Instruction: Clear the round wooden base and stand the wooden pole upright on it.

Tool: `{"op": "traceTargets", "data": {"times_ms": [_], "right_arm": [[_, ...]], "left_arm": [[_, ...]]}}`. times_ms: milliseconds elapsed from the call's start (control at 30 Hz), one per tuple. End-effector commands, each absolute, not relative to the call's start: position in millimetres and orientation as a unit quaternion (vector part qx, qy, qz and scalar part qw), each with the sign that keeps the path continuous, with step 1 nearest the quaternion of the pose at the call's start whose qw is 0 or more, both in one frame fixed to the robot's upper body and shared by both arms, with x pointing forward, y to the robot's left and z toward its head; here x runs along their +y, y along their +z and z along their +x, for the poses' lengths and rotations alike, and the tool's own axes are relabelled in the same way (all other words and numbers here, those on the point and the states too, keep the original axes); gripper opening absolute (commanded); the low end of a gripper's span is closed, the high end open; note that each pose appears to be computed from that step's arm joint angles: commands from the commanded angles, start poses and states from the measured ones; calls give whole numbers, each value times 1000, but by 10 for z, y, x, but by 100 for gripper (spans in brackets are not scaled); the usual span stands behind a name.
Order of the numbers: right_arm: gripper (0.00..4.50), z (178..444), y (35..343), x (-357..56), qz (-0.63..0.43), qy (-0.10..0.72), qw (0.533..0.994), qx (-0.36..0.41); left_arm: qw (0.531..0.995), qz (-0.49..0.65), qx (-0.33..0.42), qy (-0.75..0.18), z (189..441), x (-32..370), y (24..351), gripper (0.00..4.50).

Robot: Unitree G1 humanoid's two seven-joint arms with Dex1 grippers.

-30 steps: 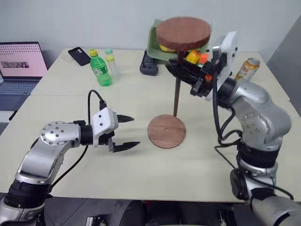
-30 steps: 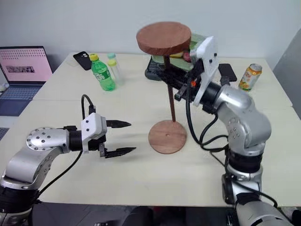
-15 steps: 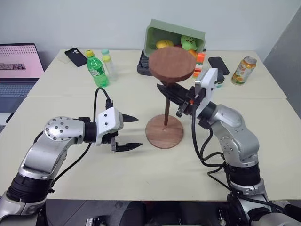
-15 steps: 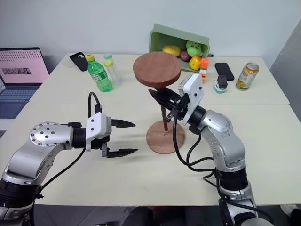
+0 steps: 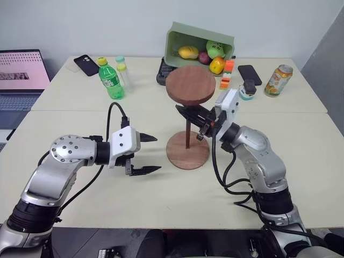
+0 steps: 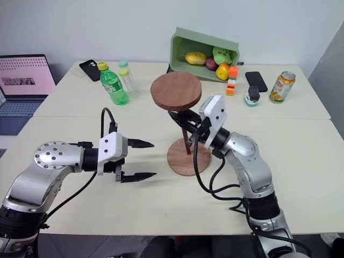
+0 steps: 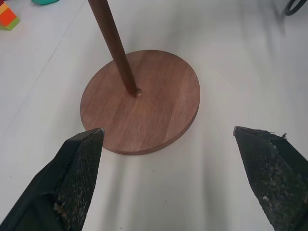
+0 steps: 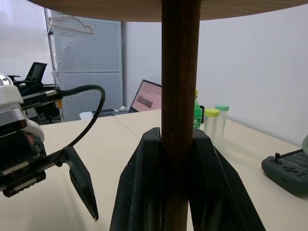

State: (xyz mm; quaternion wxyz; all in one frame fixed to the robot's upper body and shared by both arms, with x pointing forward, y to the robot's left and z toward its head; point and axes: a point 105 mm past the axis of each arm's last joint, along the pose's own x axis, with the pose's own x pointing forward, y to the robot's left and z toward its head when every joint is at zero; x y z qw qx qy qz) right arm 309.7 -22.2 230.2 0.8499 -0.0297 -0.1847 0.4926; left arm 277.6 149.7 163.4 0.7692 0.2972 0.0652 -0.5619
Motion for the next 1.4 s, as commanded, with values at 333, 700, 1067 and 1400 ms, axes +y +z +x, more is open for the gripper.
{"op": "traceTargets", "data": {"times_ms": [333,700,1067,1400], "right_arm": [[26,3018,2264,-211,-44,505,841,-188],[26,3145,2060,-202,-74,486,858,-150],[26,3435,1645,-434,-63,426,900,-65],[26,3317,1594,-433,-80,442,891,-68]], "left_arm": [[767,310,56,-560,2795,1544,1679,450],[768,307,54,-559,2793,1538,1677,450],[770,305,51,-558,2792,1533,1677,450],[771,305,52,-557,2801,1537,1689,450]]}}
